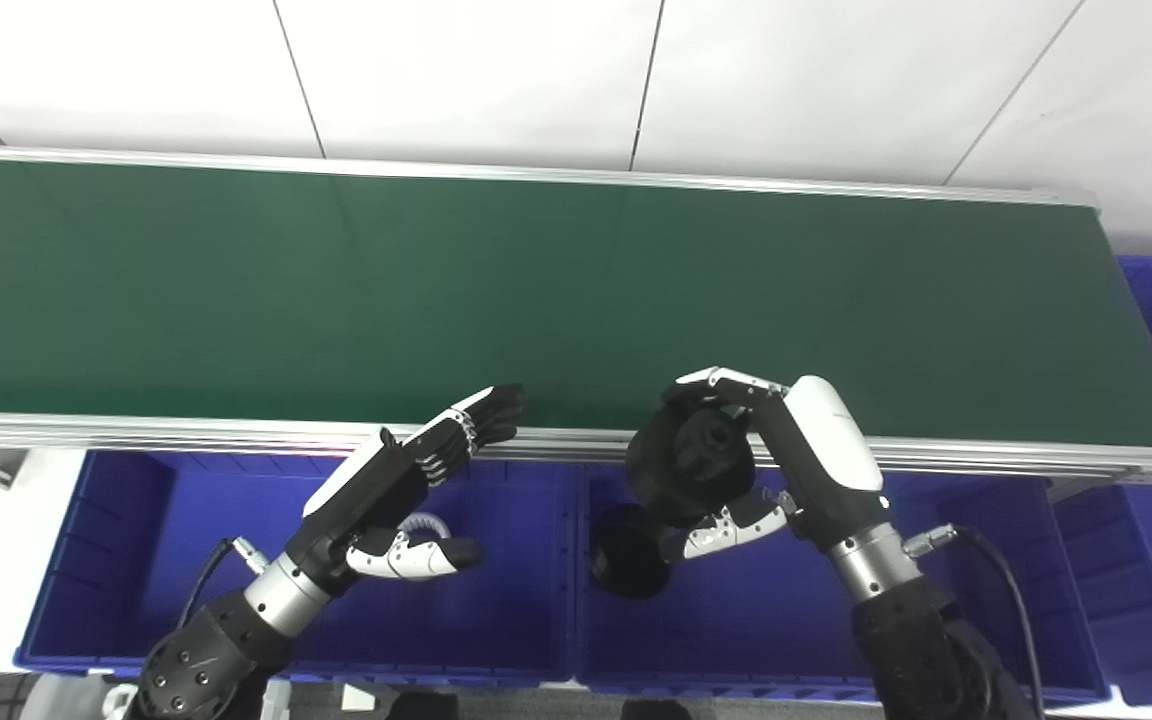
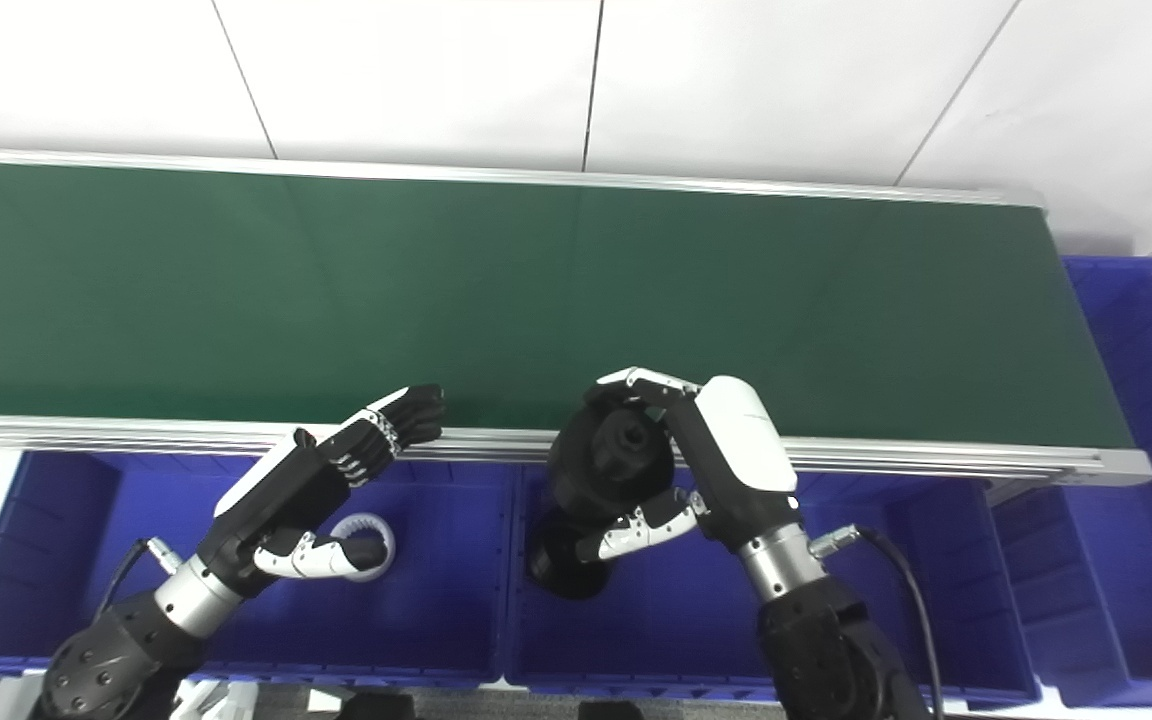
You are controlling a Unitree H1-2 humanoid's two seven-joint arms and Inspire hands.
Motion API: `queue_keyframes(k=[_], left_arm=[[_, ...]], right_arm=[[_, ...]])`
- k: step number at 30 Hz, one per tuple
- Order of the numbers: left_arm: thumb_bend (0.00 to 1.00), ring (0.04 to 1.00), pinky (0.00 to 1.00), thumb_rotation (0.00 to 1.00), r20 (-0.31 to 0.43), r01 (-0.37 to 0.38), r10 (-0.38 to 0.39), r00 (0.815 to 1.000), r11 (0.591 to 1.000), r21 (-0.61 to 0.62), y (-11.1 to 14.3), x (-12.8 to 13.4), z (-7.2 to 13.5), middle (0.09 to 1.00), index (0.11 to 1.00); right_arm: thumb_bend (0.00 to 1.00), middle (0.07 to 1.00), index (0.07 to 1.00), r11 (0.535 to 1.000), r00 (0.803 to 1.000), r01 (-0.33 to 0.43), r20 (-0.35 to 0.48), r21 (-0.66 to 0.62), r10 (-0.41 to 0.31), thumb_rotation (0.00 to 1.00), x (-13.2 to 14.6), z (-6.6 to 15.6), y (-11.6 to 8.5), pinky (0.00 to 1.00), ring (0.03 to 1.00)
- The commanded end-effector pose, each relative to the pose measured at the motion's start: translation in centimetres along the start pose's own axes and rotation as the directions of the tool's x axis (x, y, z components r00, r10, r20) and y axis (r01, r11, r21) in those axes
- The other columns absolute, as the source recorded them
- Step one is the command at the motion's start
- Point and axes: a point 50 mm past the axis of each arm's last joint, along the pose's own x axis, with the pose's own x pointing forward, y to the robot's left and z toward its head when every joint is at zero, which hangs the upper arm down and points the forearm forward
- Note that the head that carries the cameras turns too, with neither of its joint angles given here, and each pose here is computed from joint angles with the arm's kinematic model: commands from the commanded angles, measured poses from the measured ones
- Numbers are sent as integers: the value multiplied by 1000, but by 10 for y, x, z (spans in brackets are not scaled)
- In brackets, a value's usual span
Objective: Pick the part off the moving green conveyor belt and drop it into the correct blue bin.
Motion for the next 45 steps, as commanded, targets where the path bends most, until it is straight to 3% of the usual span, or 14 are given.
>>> queue_keyframes(k=[1,9,10,17,19,25,26,28,30,32,38,45], left_arm=[[473,952,926,476,47,-3,1,999,1000,27,3,4,10,957,930],[477,952,914,441,44,-5,4,999,1000,12,6,2,11,959,930],[482,952,915,446,45,-4,3,999,1000,13,6,3,11,959,930],[470,946,916,438,52,-3,2,999,1000,20,4,3,11,952,926],[471,947,915,457,53,-3,1,999,1000,28,4,3,13,955,930],[477,949,923,480,47,-4,3,999,1000,29,3,1,14,953,930],[476,950,926,471,48,-4,3,999,1000,26,3,1,14,952,929],[471,951,926,452,50,-3,2,999,1000,12,2,1,13,953,928],[471,951,922,449,50,-2,2,999,1000,13,1,0,14,956,929],[471,950,920,451,50,-3,2,999,1000,18,1,0,14,957,929],[459,950,920,439,49,-5,5,999,1000,11,0,0,15,954,928],[467,951,922,452,47,-7,6,999,1000,14,0,-1,16,954,928]], right_arm=[[498,546,466,1000,1000,-4,12,-20,5,0,-5,4,-1,381,461],[497,556,495,990,987,-132,-98,-56,126,0,-17,-7,15,360,462],[509,536,512,990,987,-133,-100,-51,127,0,-18,-9,17,409,435],[515,488,546,992,986,-127,-107,-14,125,0,-20,-13,28,439,409],[525,460,529,992,986,-130,-106,-10,128,2,-21,-13,29,463,509],[524,448,531,990,985,-138,-102,7,138,10,-23,-11,32,482,536],[523,543,510,990,985,-140,-101,8,140,97,-23,-11,33,488,543],[521,602,499,990,986,-139,-94,6,139,145,-24,-10,33,500,558],[709,632,625,990,986,-140,-91,6,140,280,-25,-10,34,520,582],[754,639,657,990,985,-142,-93,8,142,317,-25,-10,34,525,589],[751,683,703,991,986,-137,-93,6,137,489,-26,-8,34,600,657],[742,713,728,991,986,-135,-95,2,135,535,-26,-7,33,632,693]])
